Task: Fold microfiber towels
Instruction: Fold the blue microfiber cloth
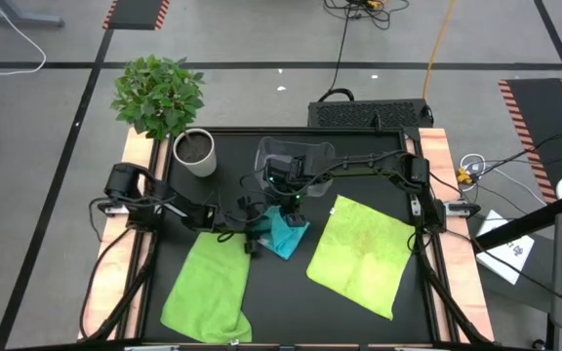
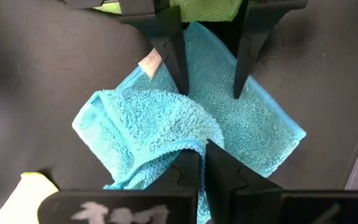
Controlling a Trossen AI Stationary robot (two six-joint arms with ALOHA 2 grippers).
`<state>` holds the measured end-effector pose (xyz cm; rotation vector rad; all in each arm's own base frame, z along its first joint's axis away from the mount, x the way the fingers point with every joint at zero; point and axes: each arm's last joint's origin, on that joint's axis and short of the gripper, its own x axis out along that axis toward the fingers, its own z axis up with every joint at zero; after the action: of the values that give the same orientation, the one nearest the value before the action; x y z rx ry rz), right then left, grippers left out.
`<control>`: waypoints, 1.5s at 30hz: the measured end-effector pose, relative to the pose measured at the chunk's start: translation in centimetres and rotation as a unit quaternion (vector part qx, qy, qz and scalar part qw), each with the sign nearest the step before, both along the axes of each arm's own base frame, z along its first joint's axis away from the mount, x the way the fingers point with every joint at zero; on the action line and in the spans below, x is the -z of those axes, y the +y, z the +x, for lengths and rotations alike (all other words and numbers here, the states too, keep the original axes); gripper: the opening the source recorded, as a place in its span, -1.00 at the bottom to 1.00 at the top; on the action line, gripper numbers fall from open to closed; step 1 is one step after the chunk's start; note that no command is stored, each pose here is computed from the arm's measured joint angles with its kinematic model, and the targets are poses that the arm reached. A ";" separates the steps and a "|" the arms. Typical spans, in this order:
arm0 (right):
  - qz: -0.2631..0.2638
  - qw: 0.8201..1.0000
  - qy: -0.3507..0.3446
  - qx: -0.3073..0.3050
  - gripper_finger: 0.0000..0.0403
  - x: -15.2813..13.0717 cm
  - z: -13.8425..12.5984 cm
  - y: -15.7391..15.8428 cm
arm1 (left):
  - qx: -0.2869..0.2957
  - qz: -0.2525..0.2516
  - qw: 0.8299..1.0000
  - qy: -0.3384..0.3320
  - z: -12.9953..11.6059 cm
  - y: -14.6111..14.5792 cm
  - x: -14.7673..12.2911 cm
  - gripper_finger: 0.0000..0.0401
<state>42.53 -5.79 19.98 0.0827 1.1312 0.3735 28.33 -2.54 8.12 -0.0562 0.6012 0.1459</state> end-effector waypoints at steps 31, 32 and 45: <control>0.011 1.000 0.012 -0.021 0.15 -0.2 -0.2 1.4 | 0.010 -0.003 1.000 -0.008 3.0 -1.9 1.7 0.03; 0.010 1.000 0.009 -0.022 0.21 -0.4 -0.3 1.4 | 0.010 -0.002 1.000 -0.007 3.0 -1.9 1.7 0.03; -0.041 0.999 -0.013 -0.009 0.36 -5.2 -2.2 4.7 | 0.003 -0.005 1.000 0.000 3.0 -1.4 1.8 0.03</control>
<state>40.33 -1.05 25.23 -0.0039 1.1217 0.3425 31.34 -3.95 6.30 -0.0635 0.6016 0.1372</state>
